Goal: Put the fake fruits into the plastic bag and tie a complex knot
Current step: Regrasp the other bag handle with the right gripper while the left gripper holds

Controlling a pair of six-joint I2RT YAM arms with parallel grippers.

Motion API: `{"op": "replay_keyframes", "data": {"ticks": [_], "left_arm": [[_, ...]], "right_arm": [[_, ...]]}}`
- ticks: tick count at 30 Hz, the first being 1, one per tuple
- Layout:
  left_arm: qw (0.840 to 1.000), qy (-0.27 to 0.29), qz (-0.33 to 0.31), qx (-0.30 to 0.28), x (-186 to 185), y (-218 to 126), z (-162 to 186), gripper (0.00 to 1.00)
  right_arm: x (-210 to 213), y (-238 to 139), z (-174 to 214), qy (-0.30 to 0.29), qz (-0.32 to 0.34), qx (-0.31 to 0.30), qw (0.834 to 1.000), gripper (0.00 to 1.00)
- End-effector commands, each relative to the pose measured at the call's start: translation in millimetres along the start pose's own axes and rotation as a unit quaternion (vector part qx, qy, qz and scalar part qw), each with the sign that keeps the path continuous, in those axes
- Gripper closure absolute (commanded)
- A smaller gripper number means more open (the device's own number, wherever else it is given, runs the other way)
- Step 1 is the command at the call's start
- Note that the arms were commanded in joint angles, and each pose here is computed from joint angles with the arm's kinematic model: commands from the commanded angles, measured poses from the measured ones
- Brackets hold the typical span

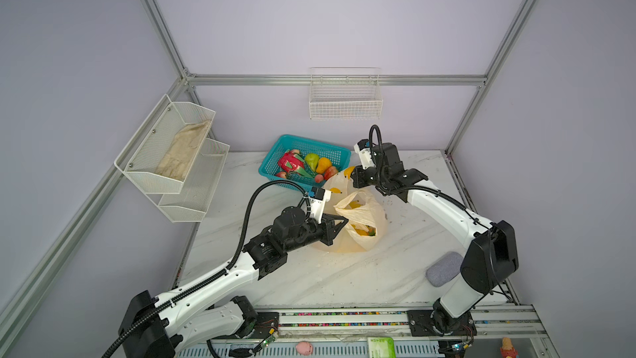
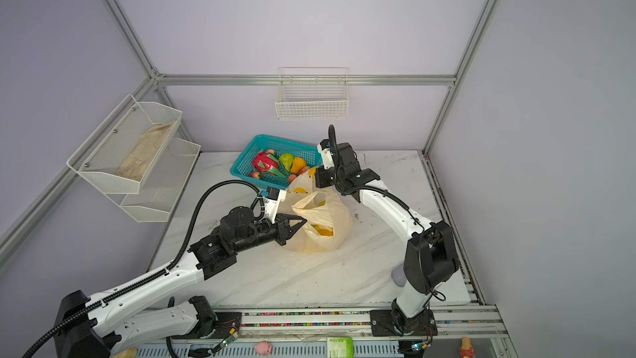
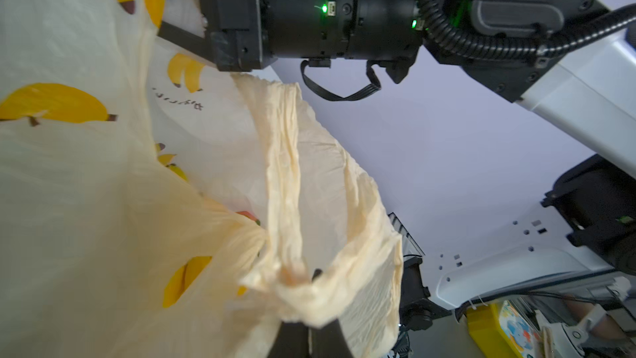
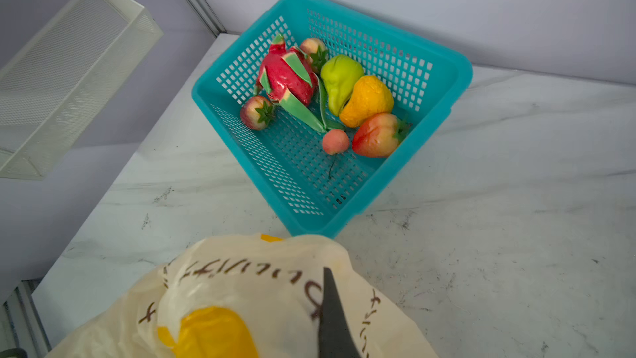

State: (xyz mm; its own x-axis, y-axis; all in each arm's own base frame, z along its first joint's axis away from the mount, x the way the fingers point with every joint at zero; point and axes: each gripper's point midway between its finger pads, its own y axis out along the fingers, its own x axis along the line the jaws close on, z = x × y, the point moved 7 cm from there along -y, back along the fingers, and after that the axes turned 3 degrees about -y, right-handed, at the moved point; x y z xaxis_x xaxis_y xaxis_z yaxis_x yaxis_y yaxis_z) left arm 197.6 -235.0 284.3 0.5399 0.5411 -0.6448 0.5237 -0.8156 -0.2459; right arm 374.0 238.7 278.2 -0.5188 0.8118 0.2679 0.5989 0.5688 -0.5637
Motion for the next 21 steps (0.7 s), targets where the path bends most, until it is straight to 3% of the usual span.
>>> {"op": "replay_keyframes", "data": {"ticks": [1,5,13,16,21], "left_arm": [[0.999,-0.003,-0.027,-0.033,13.9,-4.8,-0.7,1.0],[0.999,-0.012,-0.04,-0.035,23.5,-1.7,-3.0,1.0],[0.996,-0.049,-0.029,-0.073,29.2,1.1,-17.9,1.0],[0.995,-0.053,-0.032,-0.082,33.8,-0.3,-19.1,1.0],[0.993,-0.063,-0.042,-0.086,45.4,-1.7,-15.0,1.0]], "right_arm": [[-4.5,7.0,-8.2,-0.01,0.017,-0.011,1.0,0.95],[-1.4,2.1,-23.1,-0.014,0.018,-0.029,0.999,0.87],[8.0,-36.4,-58.3,-0.04,0.04,-0.072,0.996,0.57],[11.2,-53.0,-65.5,-0.052,0.055,-0.087,0.993,0.38],[18.6,-85.1,-71.3,-0.075,0.062,-0.111,0.989,0.26]]}}
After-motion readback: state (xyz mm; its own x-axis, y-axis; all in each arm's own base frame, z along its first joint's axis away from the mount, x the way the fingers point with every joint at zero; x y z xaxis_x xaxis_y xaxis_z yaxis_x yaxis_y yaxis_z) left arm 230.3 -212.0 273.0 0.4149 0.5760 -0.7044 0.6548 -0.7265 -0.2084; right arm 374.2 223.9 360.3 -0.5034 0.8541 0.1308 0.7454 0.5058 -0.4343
